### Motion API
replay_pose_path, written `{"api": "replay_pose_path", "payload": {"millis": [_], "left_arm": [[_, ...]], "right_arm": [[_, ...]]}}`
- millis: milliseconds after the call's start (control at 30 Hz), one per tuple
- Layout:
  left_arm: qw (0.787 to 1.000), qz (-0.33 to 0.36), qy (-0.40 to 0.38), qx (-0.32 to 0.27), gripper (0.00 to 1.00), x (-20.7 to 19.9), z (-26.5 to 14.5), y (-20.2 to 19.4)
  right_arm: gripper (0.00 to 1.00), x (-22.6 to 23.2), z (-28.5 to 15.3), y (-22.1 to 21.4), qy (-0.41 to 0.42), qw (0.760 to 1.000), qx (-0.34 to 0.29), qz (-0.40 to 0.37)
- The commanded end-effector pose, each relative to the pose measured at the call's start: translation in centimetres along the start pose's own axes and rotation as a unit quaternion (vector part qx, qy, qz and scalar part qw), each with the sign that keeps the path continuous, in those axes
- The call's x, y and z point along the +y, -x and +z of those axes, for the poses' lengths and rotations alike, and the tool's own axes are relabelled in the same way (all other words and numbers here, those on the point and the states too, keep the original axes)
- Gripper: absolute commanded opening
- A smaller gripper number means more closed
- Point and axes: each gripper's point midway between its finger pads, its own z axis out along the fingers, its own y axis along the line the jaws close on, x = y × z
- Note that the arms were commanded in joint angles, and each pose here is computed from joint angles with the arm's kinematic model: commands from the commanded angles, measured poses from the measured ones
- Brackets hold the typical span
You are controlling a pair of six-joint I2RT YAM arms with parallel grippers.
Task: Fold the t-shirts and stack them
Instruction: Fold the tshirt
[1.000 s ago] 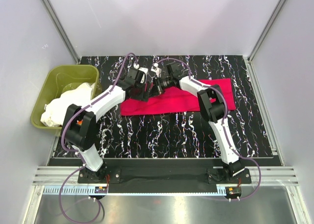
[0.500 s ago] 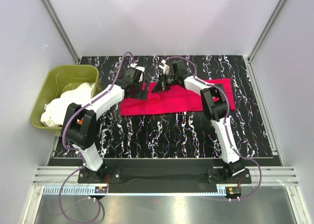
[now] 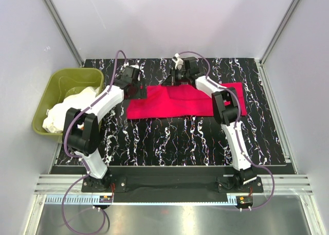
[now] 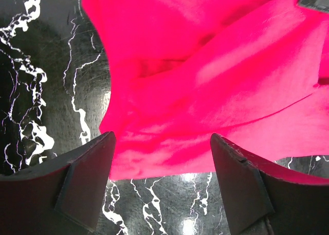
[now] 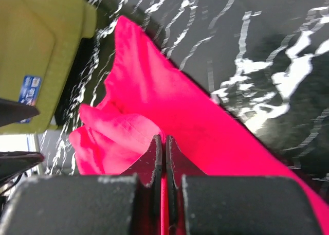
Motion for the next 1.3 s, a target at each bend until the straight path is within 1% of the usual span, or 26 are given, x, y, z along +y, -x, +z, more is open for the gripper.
{"api": "replay_pose_path", "payload": {"millis": [0, 133, 233, 267, 300, 333, 400, 433, 533, 633, 667, 733, 867, 933, 1033, 1167, 1233, 1267], "left_arm": [[0.999, -0.029, -0.019, -0.022, 0.79, -0.5, 0.0, 2.1], [0.999, -0.040, -0.035, -0.011, 0.78, -0.7, 0.7, 2.2], [0.997, -0.058, -0.049, 0.000, 0.77, -0.5, 1.7, 2.2], [0.996, -0.068, -0.052, 0.000, 0.76, -0.3, 1.9, 2.7], [0.996, -0.071, -0.053, 0.003, 0.75, -0.1, 2.3, 2.8], [0.994, -0.074, -0.082, 0.014, 0.71, -1.0, 2.9, 3.0], [0.991, -0.082, -0.101, 0.023, 0.67, -1.0, 3.7, 3.5], [0.991, -0.084, -0.102, 0.017, 0.65, -0.7, 4.5, 4.1], [0.990, -0.083, -0.111, 0.006, 0.62, -0.6, 5.6, 5.1], [0.991, -0.086, -0.098, 0.001, 0.64, 0.1, 6.8, 6.3], [0.992, -0.089, -0.090, 0.009, 0.68, 0.5, 7.0, 6.1], [0.992, -0.092, -0.091, 0.012, 0.72, 0.4, 7.8, 6.5], [0.991, -0.090, -0.100, 0.006, 0.73, -0.1, 9.3, 7.2], [0.991, -0.090, -0.098, 0.015, 0.72, -0.1, 10.0, 7.0], [0.991, -0.093, -0.087, 0.031, 0.69, 0.3, 10.5, 6.5], [0.990, -0.098, -0.096, 0.028, 0.66, -0.1, 10.5, 6.7], [0.989, -0.100, -0.108, 0.025, 0.56, -0.6, 10.2, 6.9], [0.988, -0.100, -0.114, 0.013, 0.49, -0.8, 10.2, 7.4]], "right_arm": [[0.02, -1.0, -0.1, 3.3, -0.010, 0.999, -0.051, -0.015], [0.02, -1.8, 0.3, 2.6, -0.006, 0.999, -0.041, -0.002], [0.05, -2.0, 0.1, 2.1, -0.010, 0.999, -0.039, 0.001], [0.06, -2.0, 0.1, 2.0, -0.007, 0.999, -0.039, 0.004], [0.08, -2.1, 0.1, 1.9, -0.007, 0.999, -0.039, 0.006], [0.08, -2.1, 0.0, 2.0, -0.007, 0.999, -0.039, 0.007], [0.10, -2.2, -0.1, 1.9, -0.007, 0.999, -0.038, 0.010], [0.10, -2.1, -0.1, 2.0, -0.006, 0.999, -0.038, 0.011], [0.11, -2.2, -0.1, 1.8, -0.006, 0.999, -0.036, 0.017], [0.11, -2.2, -0.1, 1.7, -0.004, 0.999, -0.036, 0.021], [0.11, -2.1, -0.2, 1.7, -0.001, 0.999, -0.036, 0.023], [0.11, -2.0, -0.1, 1.7, 0.003, 0.999, -0.037, 0.025], [0.11, -1.8, -0.1, 1.8, 0.008, 0.999, -0.039, 0.026], [0.10, -1.7, -0.1, 1.8, 0.011, 0.999, -0.038, 0.025], [0.10, -1.6, -0.2, 1.9, 0.011, 0.999, -0.040, 0.025], [0.10, -1.5, -0.1, 1.9, 0.015, 0.999, -0.042, 0.029], [0.09, -1.4, -0.2, 2.1, 0.016, 0.998, -0.044, 0.032], [0.09, -1.6, -0.2, 1.9, 0.015, 0.998, -0.043, 0.032]]}}
